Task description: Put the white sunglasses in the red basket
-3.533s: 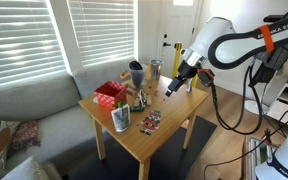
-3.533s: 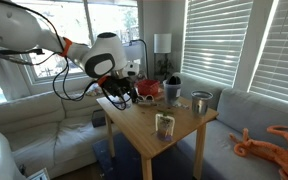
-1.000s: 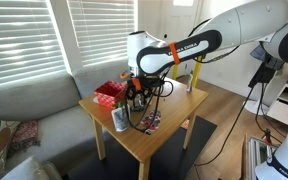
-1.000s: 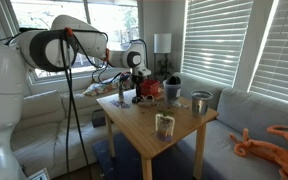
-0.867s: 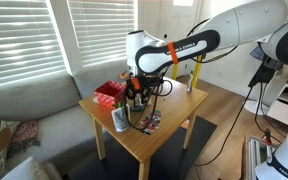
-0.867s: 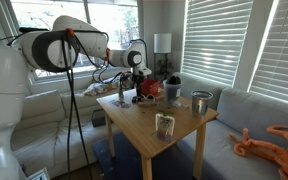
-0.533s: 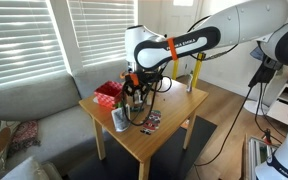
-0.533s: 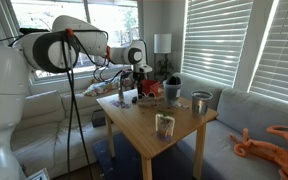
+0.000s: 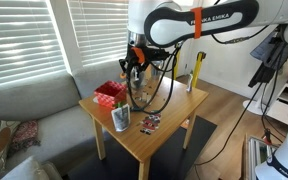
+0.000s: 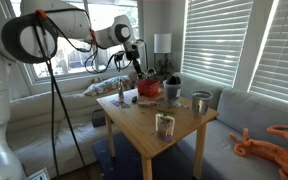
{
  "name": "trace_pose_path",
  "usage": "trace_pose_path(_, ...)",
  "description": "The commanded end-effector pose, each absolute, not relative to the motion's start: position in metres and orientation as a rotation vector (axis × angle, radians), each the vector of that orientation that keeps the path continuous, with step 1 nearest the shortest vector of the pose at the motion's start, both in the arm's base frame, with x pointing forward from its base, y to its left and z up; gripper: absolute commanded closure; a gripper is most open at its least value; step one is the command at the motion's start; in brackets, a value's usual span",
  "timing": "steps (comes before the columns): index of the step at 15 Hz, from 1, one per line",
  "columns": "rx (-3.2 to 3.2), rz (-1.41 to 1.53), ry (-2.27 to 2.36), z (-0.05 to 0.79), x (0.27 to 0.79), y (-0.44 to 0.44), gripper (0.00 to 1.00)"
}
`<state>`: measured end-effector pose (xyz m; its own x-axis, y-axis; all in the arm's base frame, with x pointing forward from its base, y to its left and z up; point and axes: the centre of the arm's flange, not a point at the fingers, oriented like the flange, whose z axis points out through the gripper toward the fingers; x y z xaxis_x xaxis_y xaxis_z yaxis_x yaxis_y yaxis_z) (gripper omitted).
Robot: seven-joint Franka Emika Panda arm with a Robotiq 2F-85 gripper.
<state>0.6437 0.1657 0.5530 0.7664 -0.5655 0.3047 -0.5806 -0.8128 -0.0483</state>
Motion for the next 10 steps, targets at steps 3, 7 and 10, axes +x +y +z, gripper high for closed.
trace_pose_path(3, 2.899, 0.461, -0.95, 0.547, 0.646, 0.162, 0.59)
trace_pose_path(7, 2.794, 0.549, -0.979, 0.536, 0.684, 0.176, 0.84)
trace_pose_path(10, 2.738, 0.65, -0.902, 0.54, 0.713, 0.199, 0.84)
